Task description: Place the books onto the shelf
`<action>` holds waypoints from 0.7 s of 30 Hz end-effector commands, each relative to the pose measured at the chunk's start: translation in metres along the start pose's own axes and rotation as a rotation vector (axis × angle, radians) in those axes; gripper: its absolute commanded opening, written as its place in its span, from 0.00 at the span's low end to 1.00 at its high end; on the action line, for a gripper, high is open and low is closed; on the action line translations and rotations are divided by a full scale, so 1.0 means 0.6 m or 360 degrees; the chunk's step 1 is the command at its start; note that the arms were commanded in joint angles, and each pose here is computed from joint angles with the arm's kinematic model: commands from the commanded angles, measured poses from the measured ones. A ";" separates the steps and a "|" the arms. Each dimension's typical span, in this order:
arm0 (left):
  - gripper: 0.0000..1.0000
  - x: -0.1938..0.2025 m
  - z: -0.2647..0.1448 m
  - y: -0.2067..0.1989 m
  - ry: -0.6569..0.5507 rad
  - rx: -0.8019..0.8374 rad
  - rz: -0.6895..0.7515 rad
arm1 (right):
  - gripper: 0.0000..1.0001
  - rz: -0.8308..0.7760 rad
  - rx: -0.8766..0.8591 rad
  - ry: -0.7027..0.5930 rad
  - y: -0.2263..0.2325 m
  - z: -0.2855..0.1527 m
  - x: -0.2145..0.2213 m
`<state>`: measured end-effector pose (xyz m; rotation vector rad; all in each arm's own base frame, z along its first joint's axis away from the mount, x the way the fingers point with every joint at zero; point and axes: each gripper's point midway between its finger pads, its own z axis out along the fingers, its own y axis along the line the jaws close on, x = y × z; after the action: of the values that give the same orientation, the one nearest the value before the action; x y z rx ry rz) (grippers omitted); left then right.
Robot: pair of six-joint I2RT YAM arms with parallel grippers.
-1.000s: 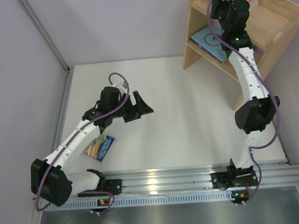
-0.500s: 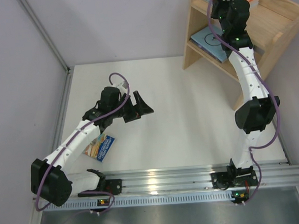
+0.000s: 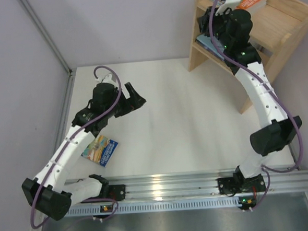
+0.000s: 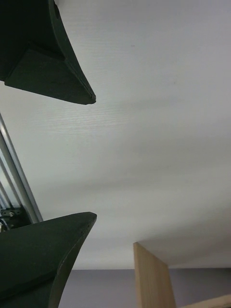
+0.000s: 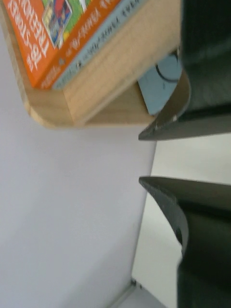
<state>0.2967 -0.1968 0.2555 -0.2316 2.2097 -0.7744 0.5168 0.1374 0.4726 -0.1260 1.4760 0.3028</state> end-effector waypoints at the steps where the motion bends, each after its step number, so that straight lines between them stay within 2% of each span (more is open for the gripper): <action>1: 0.99 -0.066 -0.056 0.036 -0.0280 -0.0247 -0.0001 | 0.43 0.0084 -0.0224 -0.0074 0.114 -0.088 -0.068; 2: 0.99 -0.078 -0.065 0.053 -0.0334 -0.0325 -0.0017 | 0.48 0.0186 -0.0280 0.0032 0.156 -0.096 -0.023; 4: 0.99 -0.087 -0.082 0.094 -0.0382 -0.0450 -0.0078 | 0.63 0.0336 -0.0371 0.0104 0.203 -0.122 0.006; 5: 0.99 -0.087 -0.086 0.110 -0.0392 -0.0492 -0.0120 | 0.66 0.0553 -0.0415 0.0270 0.243 -0.132 0.077; 6: 0.99 -0.090 -0.096 0.125 -0.0423 -0.0520 -0.0159 | 0.82 0.0644 -0.0502 0.0234 0.270 -0.139 0.078; 7: 0.99 -0.087 -0.098 0.166 -0.0432 -0.0612 -0.0233 | 0.89 0.0708 -0.0528 0.0290 0.292 -0.145 0.108; 8: 0.99 -0.085 -0.103 0.186 -0.0446 -0.0648 -0.0287 | 0.89 0.0798 -0.0534 0.0441 0.334 -0.165 0.174; 9: 0.99 -0.081 -0.110 0.200 -0.0451 -0.0653 -0.0331 | 0.90 0.0814 -0.0534 0.0454 0.358 -0.160 0.200; 10: 0.99 -0.074 -0.115 0.245 -0.0459 -0.0744 -0.0416 | 0.91 0.0819 -0.0510 0.0516 0.376 -0.162 0.232; 11: 0.99 -0.069 -0.117 0.263 -0.0455 -0.0770 -0.0460 | 0.91 0.0871 -0.0548 0.0604 0.419 -0.175 0.257; 12: 0.99 -0.057 -0.122 0.296 -0.0453 -0.0834 -0.0535 | 0.90 0.0877 -0.0523 0.0745 0.443 -0.172 0.317; 14: 0.99 -0.048 -0.127 0.328 -0.0454 -0.0896 -0.0612 | 0.88 0.0991 -0.0544 0.0874 0.499 -0.187 0.357; 15: 0.98 -0.043 -0.128 0.342 -0.0449 -0.0920 -0.0641 | 0.87 0.0997 -0.0477 0.1003 0.511 -0.194 0.414; 16: 0.98 -0.035 -0.129 0.362 -0.0435 -0.0935 -0.0702 | 0.84 0.1115 -0.0398 0.1082 0.522 -0.204 0.443; 19: 0.98 -0.026 -0.129 0.404 -0.0397 -0.0988 -0.0755 | 0.88 0.1229 -0.0243 0.1239 0.553 -0.248 0.541; 21: 0.97 -0.021 -0.127 0.426 -0.0346 -0.1039 -0.0751 | 0.88 0.1376 -0.0264 0.1259 0.588 -0.263 0.573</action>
<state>0.2655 0.0417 0.1562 -1.1563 2.1200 -0.1934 0.2968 0.4481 0.1402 0.0627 2.3105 0.9934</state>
